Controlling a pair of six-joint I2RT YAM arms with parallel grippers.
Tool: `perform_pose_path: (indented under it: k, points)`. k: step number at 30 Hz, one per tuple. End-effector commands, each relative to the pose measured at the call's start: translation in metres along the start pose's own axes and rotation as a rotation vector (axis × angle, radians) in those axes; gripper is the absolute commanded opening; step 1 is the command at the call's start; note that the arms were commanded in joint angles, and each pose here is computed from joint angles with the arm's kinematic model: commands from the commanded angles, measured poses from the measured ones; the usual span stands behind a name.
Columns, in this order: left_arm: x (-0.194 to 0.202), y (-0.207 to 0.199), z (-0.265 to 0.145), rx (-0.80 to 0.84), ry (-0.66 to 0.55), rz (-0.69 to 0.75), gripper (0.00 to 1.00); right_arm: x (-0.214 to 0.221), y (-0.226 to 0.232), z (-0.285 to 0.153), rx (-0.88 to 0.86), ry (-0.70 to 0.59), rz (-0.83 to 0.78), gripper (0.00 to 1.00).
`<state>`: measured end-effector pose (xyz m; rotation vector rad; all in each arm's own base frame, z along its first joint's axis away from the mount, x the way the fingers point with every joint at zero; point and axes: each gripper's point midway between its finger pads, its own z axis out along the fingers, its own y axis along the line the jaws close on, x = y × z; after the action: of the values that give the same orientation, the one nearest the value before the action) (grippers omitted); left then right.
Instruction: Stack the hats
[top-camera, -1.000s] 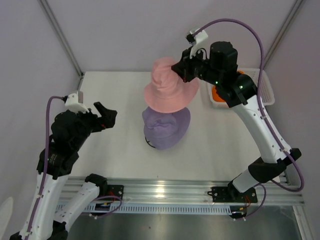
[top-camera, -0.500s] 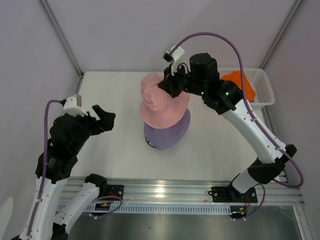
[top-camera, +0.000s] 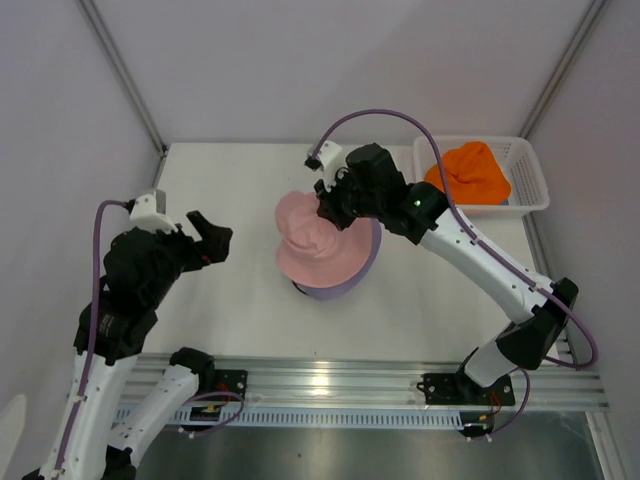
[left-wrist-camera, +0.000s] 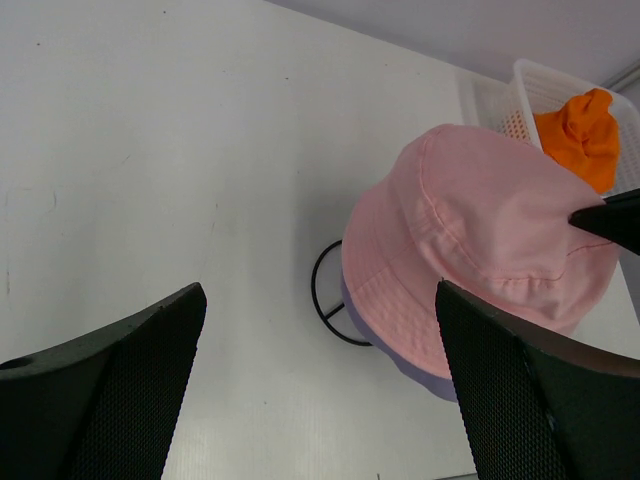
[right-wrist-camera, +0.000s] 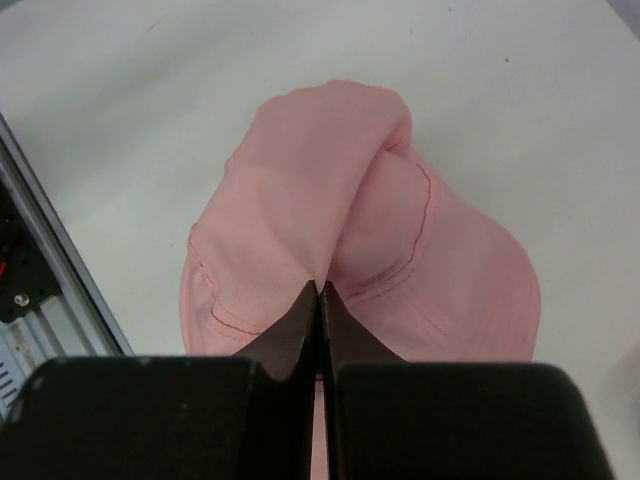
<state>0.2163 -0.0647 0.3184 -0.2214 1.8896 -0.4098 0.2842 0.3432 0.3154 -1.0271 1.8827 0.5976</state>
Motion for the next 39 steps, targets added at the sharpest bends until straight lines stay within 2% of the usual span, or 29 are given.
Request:
perform_pose_path:
  k: [1, 8, 22, 28, 30, 34, 36, 39]
  points:
    - [0.0, 0.001, 0.0, 0.0, -0.005, -0.024, 1.0, -0.015, -0.01, -0.013, 0.066, -0.081, -0.021, 0.0]
    - [0.003, 0.001, 0.001, -0.002, 0.002, -0.03, 0.99, -0.016, -0.028, -0.018, 0.154, -0.083, -0.034, 0.0]
    - [0.008, -0.003, 0.011, 0.024, 0.016, -0.042, 0.99, -0.005, -0.039, 0.017, 0.17, -0.042, 0.019, 0.0]
    - [0.029, -0.029, 0.028, 0.159, 0.107, -0.088, 1.0, 0.03, -0.032, 0.029, 0.137, 0.053, 0.049, 0.0]
    - [0.041, -0.033, 0.033, 0.185, 0.151, -0.112, 0.99, 0.03, -0.033, 0.027, 0.148, 0.047, 0.061, 0.0]
    - [0.072, -0.043, 0.041, 0.218, 0.267, -0.289, 0.99, 0.019, -0.035, 0.017, 0.15, 0.0, 0.072, 0.0]
    - [0.077, -0.054, 0.042, 0.244, 0.306, -0.441, 0.97, 0.015, -0.036, 0.016, 0.151, -0.019, 0.076, 0.0]
    - [0.109, -0.064, 0.051, 0.314, 0.383, -0.683, 0.91, 0.013, -0.036, 0.015, 0.159, -0.032, 0.089, 0.0]
